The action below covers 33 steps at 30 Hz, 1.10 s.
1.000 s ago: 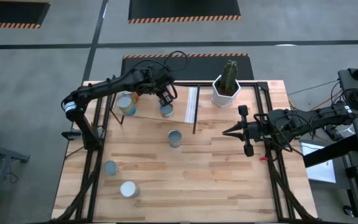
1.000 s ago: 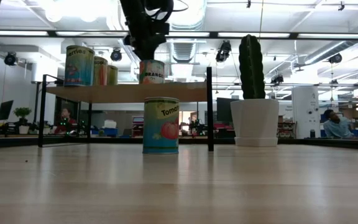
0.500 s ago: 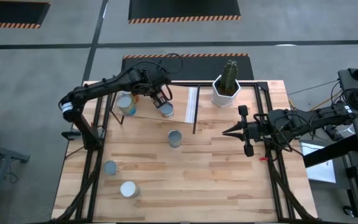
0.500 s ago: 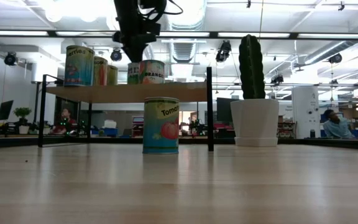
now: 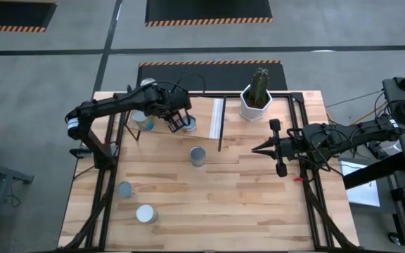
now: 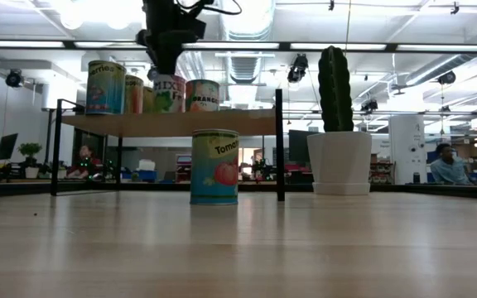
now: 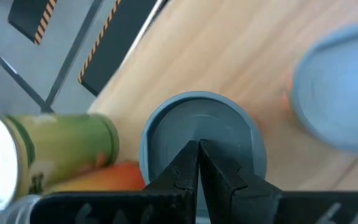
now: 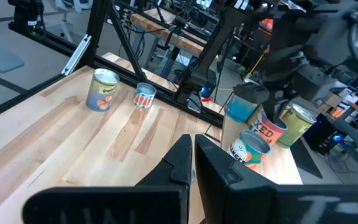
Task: Pick and place cans onto a shelf
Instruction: Put the canned mixed fruits on the shelf
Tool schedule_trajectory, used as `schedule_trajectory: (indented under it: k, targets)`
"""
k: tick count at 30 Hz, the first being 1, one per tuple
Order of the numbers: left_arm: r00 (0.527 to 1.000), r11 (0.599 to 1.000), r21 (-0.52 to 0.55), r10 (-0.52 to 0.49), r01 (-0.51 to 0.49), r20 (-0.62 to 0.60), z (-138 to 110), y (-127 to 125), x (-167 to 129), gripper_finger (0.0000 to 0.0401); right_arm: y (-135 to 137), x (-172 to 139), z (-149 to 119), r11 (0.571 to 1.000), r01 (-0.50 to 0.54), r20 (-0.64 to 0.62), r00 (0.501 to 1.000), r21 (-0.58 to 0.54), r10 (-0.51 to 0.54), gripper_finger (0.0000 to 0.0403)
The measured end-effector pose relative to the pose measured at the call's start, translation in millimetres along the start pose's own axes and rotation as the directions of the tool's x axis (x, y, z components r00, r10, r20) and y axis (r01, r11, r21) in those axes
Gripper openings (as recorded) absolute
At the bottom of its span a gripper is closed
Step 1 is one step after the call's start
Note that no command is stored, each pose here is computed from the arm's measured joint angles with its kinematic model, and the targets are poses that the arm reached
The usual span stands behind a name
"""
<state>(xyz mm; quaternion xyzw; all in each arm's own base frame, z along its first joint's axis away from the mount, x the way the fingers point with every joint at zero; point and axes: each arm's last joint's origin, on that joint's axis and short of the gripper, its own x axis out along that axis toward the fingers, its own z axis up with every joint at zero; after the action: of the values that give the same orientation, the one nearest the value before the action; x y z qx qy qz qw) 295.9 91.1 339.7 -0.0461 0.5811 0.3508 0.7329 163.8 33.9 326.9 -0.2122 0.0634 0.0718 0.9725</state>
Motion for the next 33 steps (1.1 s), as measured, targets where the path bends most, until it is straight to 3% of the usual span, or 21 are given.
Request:
schedule_trajectory:
  k: [13, 33]
  targets:
    - [0.999, 1.000, 0.007, 0.001, -0.001, -0.039, -14.0, -19.0, -12.0, 0.0000, 0.0, 0.0, 0.0, 1.000, 0.000, 0.000, 1.000, 0.000, 0.000, 0.0009]
    - [1.000, 1.000, -0.014, -0.006, 0.006, -0.006, -24.8, -10.6, -28.9, 0.0000, 0.0, 0.0, 0.0, 1.000, 0.000, 0.000, 1.000, 0.003, 0.000, 0.0009]
